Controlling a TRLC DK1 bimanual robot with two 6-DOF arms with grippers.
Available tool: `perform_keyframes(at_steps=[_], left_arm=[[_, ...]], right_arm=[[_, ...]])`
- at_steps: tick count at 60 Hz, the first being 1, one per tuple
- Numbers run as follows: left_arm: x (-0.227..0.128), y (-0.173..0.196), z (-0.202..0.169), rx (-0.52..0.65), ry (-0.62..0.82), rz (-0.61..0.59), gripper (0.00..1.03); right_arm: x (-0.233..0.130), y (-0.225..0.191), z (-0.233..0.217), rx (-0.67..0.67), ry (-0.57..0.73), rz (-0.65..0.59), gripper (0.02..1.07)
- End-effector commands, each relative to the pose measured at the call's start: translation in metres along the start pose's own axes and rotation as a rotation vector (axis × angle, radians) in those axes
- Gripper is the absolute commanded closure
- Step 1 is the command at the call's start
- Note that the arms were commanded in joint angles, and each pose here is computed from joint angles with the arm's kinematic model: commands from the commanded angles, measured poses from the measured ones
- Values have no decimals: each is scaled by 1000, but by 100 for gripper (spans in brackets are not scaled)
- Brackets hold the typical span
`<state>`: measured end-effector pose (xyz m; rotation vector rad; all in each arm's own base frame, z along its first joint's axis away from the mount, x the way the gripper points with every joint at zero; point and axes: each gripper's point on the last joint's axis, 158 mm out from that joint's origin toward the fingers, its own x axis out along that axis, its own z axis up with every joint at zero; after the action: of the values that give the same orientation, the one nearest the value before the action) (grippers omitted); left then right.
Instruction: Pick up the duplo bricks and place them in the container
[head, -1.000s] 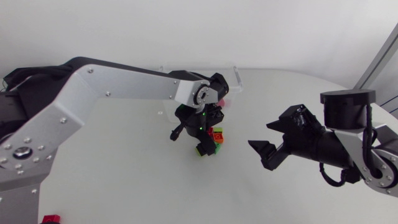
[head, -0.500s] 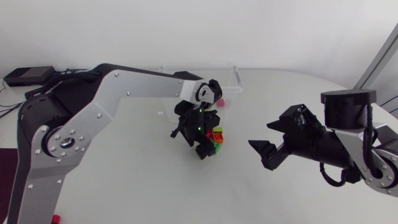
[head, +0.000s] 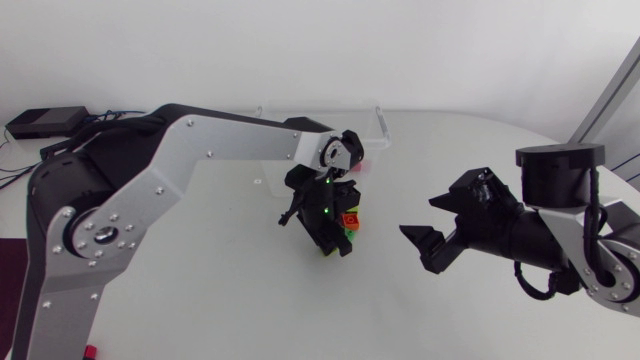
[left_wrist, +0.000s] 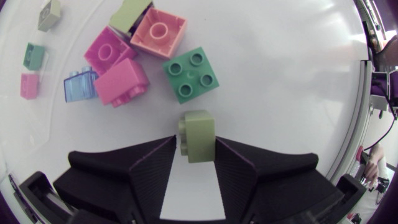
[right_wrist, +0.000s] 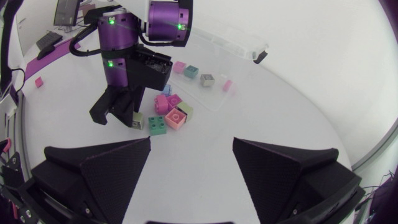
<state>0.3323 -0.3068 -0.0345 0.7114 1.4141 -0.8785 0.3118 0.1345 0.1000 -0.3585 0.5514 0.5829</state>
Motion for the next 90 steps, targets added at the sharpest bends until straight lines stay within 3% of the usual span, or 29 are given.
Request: perform_keyframes(at_steps=[1, 22, 38, 46, 49, 54, 65, 90], left_arm=[[-18, -11, -8, 17, -13, -14, 66], [-89, -24, -15, 42, -130, 5, 66], [-135, -8, 7, 29, -257, 47, 66], [-108, -18, -1, 43, -180, -1, 65], [-80, -25, -7, 53, -117, -25, 41], [-57, -28, -10, 59, -82, -31, 30], [-26, -19, -13, 54, -19, -15, 30], [4, -4, -2, 47, 19, 66, 30]], right_arm=[[0, -1, -4, -7, -1, -5, 11], [0, 0, -4, -8, -3, -4, 11], [-1, -1, -4, -4, -3, -7, 11], [-1, -1, -4, -4, -5, -8, 11], [-1, -1, -5, -4, -3, -7, 11], [-1, -1, -5, -4, -3, -9, 11], [-1, -1, -5, -5, -1, -8, 11], [-1, -1, -5, -9, -3, -9, 11]])
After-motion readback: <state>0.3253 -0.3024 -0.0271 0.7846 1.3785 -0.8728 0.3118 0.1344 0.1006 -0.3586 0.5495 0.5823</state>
